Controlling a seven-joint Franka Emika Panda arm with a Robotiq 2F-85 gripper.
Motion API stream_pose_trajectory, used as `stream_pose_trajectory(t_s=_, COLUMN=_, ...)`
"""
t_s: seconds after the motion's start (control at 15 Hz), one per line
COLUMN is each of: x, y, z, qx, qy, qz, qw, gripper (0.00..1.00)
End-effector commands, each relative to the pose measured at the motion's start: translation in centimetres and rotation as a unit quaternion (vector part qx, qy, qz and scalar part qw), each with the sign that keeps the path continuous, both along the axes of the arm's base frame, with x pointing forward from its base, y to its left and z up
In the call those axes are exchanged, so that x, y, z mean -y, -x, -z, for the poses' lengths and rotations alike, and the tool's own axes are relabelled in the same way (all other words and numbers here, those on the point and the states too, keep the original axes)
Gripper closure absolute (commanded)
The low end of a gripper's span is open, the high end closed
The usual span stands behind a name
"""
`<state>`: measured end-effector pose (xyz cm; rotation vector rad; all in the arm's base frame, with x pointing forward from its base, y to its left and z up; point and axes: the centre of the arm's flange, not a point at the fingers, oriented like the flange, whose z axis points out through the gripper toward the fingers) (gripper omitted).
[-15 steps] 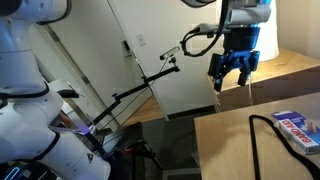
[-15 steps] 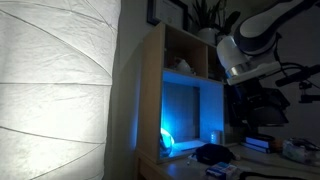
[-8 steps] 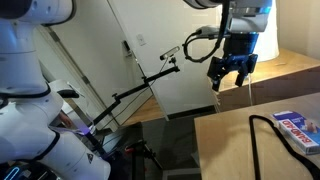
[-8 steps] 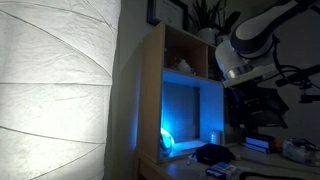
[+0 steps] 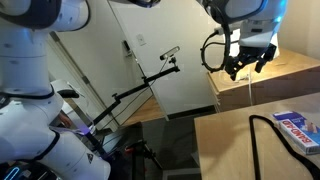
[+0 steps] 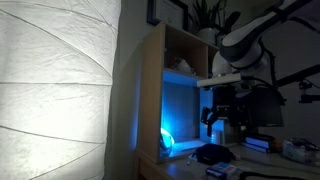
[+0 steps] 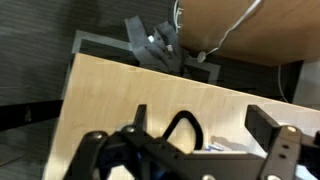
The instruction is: Put the band aid box on the black bag and take out some bandaids
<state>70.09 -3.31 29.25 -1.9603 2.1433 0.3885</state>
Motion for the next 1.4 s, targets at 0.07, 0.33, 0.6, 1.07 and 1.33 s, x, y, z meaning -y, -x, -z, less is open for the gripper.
stream_pose_trajectory(t_s=0.07, x=0.9, y=-2.9, z=1.6, qx=0.083, qy=0.033, qz=0.100, qw=0.9910, gripper=0.00)
stream_pose_trajectory(t_s=0.33, x=3.7, y=-3.7, z=3.1, qx=0.098, qy=0.094, qz=0.185, qw=0.9733, gripper=0.00)
stream_pose_trajectory(t_s=0.6, x=7.6, y=-2.2, z=3.9, qx=0.036, qy=0.153, qz=0.203, qw=0.9664, gripper=0.00)
stream_pose_trajectory(t_s=1.07, x=9.8, y=-1.2, z=5.2, qx=-0.045, qy=0.204, qz=0.172, qw=0.9627, gripper=0.00)
stream_pose_trajectory(t_s=1.33, x=6.7, y=-2.3, z=7.1, qx=-0.040, qy=0.189, qz=0.132, qw=0.9722, gripper=0.00)
